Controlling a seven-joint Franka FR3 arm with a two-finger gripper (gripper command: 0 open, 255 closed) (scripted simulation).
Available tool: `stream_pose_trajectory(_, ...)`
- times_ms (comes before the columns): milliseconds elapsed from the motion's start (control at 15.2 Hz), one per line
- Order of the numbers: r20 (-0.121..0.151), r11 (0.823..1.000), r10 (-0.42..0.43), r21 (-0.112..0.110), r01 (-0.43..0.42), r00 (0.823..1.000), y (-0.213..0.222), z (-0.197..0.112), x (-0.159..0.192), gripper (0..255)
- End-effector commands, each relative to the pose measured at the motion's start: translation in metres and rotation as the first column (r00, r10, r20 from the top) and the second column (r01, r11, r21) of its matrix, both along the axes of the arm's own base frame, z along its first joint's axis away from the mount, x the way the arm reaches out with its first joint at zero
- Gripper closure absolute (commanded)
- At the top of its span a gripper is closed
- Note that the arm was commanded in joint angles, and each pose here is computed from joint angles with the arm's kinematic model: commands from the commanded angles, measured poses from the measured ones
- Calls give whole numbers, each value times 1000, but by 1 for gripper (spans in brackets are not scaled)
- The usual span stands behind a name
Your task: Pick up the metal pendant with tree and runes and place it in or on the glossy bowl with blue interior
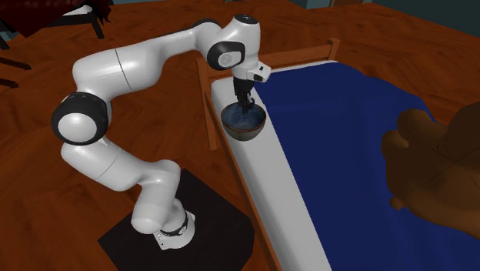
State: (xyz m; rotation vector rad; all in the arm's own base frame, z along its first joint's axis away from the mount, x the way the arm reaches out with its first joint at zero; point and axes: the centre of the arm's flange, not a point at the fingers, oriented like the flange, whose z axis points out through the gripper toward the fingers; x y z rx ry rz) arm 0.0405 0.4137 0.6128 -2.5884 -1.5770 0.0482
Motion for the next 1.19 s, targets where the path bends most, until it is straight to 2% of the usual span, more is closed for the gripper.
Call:
stream_pose_trajectory(0, 0, 1000, 0, 0, 0, 1000, 0, -11, 0, 255)
stream_pose_trajectory(66, 0, 1000, 0, 0, 0, 1000, 0, -19, 0, 255)
stream_pose_trajectory(528, 0, 1000, 0, 0, 0, 1000, 0, -18, 0, 255)
stream_pose_trajectory(594, 0, 1000, 0, 0, 0, 1000, 0, -18, 0, 0)
stream_pose_trajectory(924, 0, 1000, 0, 0, 0, 1000, 0, -18, 0, 0)
stream_pose_trajectory(1122, 0, 1000, 0, 0, 0, 1000, -3, 21, 3, 0)
